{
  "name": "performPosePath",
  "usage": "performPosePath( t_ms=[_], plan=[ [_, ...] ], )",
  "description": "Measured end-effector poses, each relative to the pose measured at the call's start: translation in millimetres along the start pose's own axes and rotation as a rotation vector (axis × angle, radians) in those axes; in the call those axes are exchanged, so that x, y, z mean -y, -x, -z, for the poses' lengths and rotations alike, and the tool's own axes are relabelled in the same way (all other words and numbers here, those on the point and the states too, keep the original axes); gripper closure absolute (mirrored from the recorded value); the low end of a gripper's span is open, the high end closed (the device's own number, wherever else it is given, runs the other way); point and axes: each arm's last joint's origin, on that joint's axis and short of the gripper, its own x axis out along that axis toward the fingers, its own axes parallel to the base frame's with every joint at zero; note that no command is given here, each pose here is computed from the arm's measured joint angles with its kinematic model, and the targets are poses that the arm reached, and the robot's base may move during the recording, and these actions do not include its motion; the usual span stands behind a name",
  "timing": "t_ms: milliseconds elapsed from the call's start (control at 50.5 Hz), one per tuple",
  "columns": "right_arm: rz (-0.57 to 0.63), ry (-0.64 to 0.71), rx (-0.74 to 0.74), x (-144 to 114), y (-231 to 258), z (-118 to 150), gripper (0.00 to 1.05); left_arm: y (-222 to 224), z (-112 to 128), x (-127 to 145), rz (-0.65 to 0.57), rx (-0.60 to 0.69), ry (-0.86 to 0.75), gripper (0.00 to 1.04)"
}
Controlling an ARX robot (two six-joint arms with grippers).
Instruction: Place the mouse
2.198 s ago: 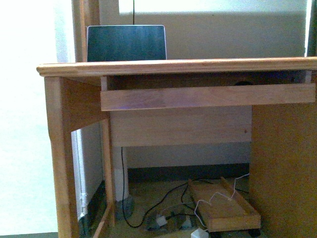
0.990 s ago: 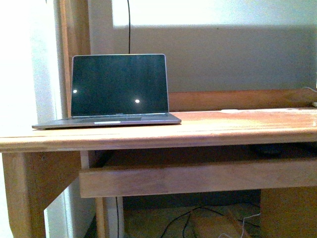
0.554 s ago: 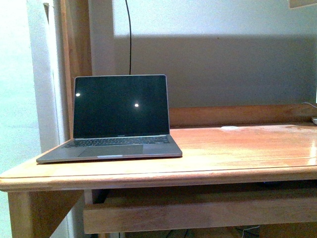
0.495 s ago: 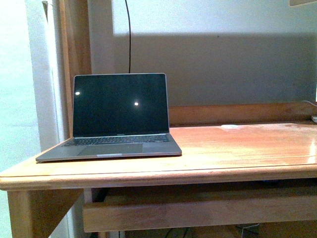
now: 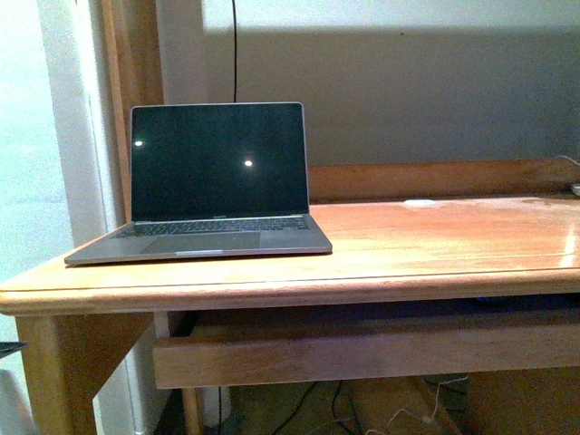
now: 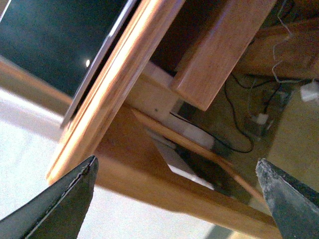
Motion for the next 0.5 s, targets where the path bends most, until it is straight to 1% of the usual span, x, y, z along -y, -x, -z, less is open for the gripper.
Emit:
performPosePath(
  t_ms=[20, 99, 238, 356, 495],
  plan=[
    [0.0, 0.0, 0.0, 0.0, 0.0, 0.0, 0.07, -3.3, 0.6, 0.6, 0.004, 0.007, -0.013, 0.08],
    [0.0, 0.0, 0.0, 0.0, 0.0, 0.0, 0.07, -29.0, 5.3, 4.2, 0.04, 0.053, -0.192, 0.08],
    [0.0, 0.0, 0.0, 0.0, 0.0, 0.0, 0.07, -66.9, 10.7, -0.4, 0.056, 0.121, -0.351, 0.08],
    [0.0, 0.0, 0.0, 0.0, 0.0, 0.0, 0.07, -91.0, 17.4, 0.2, 0.074, 0.167, -0.411, 0.08],
    [0.0, 0.0, 0.0, 0.0, 0.0, 0.0, 0.07, -108.2, 23.1, 7.4, 0.102, 0.191, -0.426, 0.08]
  ],
)
